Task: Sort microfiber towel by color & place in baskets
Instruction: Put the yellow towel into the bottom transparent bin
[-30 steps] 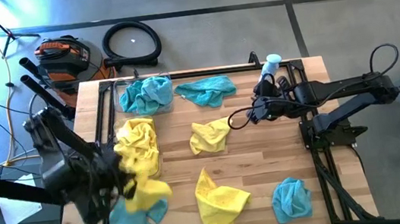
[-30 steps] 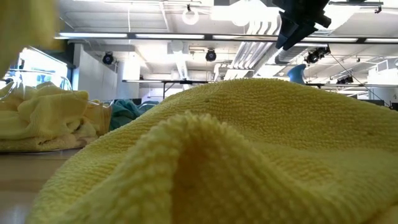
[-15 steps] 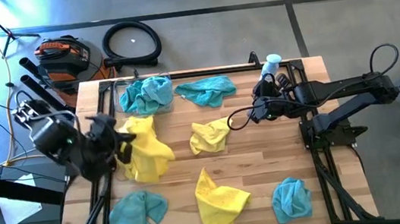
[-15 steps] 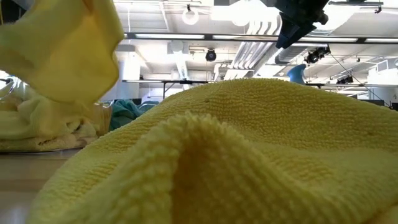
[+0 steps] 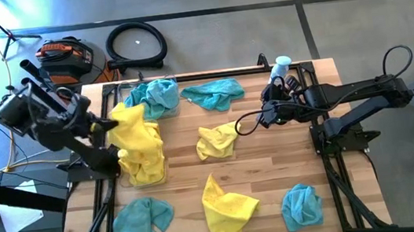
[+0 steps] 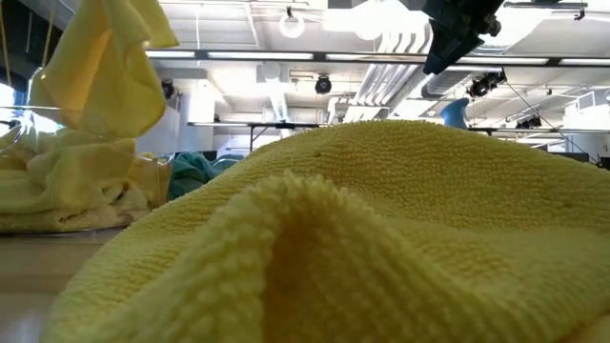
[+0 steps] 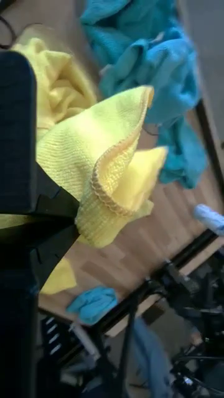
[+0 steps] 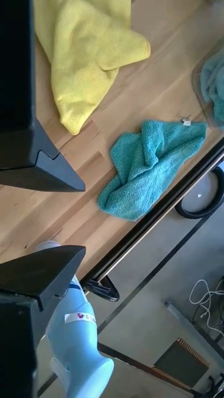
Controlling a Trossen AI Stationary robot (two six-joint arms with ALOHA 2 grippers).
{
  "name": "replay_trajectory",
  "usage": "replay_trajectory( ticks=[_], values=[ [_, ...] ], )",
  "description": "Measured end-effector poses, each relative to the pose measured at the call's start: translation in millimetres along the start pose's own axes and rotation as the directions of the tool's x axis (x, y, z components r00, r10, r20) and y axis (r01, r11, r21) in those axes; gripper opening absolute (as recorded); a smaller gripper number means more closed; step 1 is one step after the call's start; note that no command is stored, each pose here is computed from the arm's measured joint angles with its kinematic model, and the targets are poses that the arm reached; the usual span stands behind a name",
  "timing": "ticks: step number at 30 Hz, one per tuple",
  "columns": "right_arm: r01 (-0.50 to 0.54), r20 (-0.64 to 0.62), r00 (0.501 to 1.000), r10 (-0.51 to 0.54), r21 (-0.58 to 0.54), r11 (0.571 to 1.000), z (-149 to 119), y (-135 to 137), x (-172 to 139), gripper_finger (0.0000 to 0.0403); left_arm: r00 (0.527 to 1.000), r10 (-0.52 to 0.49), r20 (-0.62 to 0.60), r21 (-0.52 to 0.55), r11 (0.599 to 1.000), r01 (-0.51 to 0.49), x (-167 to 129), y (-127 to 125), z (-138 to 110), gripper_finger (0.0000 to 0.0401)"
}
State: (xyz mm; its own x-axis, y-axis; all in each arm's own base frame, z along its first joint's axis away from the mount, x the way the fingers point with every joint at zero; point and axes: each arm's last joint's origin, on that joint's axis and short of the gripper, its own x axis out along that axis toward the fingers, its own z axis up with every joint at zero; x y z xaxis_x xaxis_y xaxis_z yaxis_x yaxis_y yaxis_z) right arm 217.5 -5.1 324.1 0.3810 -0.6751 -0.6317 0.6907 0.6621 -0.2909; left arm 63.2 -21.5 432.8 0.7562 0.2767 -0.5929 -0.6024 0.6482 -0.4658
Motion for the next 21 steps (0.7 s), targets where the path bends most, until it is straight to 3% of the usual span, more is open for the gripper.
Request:
replay_trajectory(
  ticks=[7,12,18,21],
  values=[
    [0.000,0.000,1.000,0.000,-0.003,1.000,0.0,0.0,0.0,0.0145,0.969,-0.009,-0.247,-0.060,0.998,-0.006,9.6,4.4,-17.0,0.0000],
    [0.000,0.000,1.000,0.000,-0.003,1.000,0.0,0.0,0.0,0.0145,0.916,0.082,-0.392,-0.125,0.982,-0.141,31.2,4.6,-41.5,0.0000],
    [0.000,0.000,1.000,0.000,-0.001,1.000,0.0,0.1,-0.1,0.0145,0.901,0.307,-0.305,-0.089,0.933,-0.348,78.0,-1.0,-78.6,0.0000],
    [-0.002,0.004,1.000,0.002,0.004,1.000,0.4,0.3,0.0,0.0145,0.896,0.332,-0.294,-0.105,0.921,-0.376,107.2,-10.5,-102.3,0.0000]
  ],
)
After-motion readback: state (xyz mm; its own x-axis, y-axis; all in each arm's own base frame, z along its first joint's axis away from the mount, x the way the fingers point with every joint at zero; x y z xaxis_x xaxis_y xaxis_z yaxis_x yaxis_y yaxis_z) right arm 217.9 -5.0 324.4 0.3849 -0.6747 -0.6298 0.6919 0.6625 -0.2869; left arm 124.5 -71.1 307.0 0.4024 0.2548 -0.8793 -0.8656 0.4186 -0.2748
